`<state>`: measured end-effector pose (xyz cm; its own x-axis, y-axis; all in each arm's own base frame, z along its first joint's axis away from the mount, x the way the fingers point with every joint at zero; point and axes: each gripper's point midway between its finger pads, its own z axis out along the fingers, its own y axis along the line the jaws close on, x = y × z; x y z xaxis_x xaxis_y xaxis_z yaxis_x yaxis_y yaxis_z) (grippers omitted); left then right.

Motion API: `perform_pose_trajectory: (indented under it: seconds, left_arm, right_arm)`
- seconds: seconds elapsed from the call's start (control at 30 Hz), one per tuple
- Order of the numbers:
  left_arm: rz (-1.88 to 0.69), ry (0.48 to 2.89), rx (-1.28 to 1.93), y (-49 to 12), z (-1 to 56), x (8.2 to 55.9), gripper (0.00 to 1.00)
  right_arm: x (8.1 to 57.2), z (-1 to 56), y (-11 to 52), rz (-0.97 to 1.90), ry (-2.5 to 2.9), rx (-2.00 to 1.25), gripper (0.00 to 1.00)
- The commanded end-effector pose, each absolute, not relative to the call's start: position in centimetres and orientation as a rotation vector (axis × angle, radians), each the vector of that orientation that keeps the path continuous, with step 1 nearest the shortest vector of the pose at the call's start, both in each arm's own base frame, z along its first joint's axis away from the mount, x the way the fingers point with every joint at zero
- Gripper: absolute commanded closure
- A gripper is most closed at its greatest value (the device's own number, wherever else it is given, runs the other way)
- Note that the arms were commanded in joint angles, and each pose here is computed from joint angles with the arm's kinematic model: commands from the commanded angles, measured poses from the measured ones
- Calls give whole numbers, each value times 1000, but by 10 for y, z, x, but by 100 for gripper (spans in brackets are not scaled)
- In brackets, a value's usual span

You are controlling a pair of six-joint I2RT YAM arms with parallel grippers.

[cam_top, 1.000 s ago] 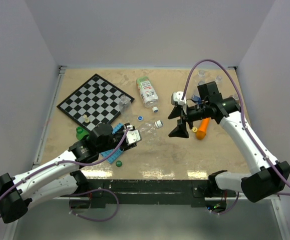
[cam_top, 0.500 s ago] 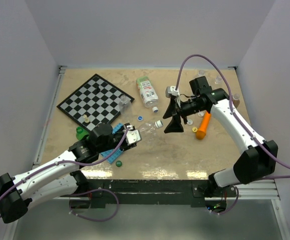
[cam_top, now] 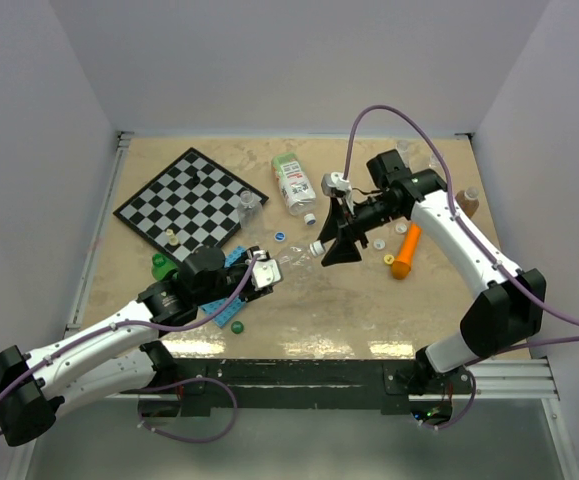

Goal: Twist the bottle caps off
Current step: Unscrew the bottle cap from the plastic bottle.

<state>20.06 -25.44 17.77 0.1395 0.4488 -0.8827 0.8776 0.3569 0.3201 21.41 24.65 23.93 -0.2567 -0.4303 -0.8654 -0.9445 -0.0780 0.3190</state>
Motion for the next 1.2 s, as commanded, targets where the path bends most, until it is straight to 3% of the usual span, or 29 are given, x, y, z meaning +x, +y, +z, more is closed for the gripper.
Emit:
perform_pose_trajectory:
  seconds: [0.0, 0.23, 0.43, 0.57, 0.77, 1.07, 1.17]
  left_arm:
    - [-479, 1473, 1241, -256, 185, 204, 99]
    - [-479, 1479, 1245, -256, 182, 204, 99]
    - [-479, 1479, 1245, -256, 182, 204, 99]
    - [-478, 1474, 1241, -256, 184, 204, 99]
    - [-489, 1463, 1248, -257, 185, 201, 99]
    - [-534, 1448, 1278, -262, 183, 195, 99]
    - [-546, 1452, 1288, -263, 179, 193, 99]
  right_arm:
    - [211, 260, 253, 1341, 1607, -1502, 34]
    - [207, 263, 254, 1338, 1592, -1516, 44]
    - [203, 259, 258, 1322, 1582, -1550, 73]
    - [202, 256, 257, 1271, 1558, -1595, 98]
    - [193, 263, 243, 1032, 1325, -1740, 100]
    - [186, 275, 215, 347, 564, -2051, 100]
    - [191, 278, 216, 297, 505, -2070, 100]
